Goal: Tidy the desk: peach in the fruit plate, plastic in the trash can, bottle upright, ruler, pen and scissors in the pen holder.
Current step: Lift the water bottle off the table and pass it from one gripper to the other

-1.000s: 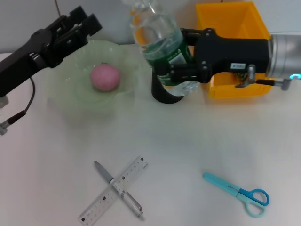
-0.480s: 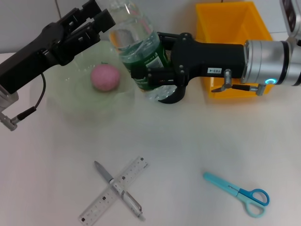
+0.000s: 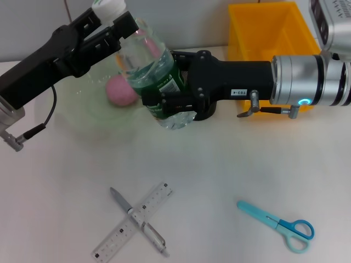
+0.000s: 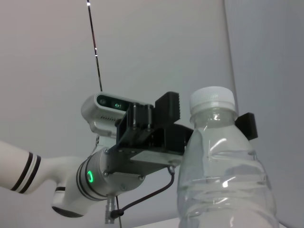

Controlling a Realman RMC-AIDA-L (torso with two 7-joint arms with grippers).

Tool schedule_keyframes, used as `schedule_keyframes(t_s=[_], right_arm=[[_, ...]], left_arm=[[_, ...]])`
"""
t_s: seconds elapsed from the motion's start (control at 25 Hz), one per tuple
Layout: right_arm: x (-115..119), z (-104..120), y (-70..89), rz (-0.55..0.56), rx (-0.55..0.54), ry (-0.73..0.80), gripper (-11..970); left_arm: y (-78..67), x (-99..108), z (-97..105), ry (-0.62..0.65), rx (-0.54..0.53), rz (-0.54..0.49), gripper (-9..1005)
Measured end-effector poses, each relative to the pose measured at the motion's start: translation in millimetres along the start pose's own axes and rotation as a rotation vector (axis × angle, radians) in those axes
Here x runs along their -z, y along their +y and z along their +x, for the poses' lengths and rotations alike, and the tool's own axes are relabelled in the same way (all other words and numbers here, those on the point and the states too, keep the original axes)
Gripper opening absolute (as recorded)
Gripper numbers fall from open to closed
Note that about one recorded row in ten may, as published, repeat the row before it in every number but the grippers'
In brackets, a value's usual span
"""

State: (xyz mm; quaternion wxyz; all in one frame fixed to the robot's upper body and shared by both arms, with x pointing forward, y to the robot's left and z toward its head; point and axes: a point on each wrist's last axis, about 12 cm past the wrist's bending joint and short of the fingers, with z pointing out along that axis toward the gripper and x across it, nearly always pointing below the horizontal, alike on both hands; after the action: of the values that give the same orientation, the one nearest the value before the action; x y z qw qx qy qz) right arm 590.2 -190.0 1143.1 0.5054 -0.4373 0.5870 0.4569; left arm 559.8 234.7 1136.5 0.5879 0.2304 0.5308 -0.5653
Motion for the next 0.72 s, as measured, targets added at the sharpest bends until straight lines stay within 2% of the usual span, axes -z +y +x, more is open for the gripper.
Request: schedule_keyframes(t_s=[0.72], right_arm=[[0.7, 1.0, 0.4, 0.002, -0.004, -0.001, 778]], left_arm=[[-1.0, 0.6, 0.1, -0.001, -0.002, 0.006, 873]])
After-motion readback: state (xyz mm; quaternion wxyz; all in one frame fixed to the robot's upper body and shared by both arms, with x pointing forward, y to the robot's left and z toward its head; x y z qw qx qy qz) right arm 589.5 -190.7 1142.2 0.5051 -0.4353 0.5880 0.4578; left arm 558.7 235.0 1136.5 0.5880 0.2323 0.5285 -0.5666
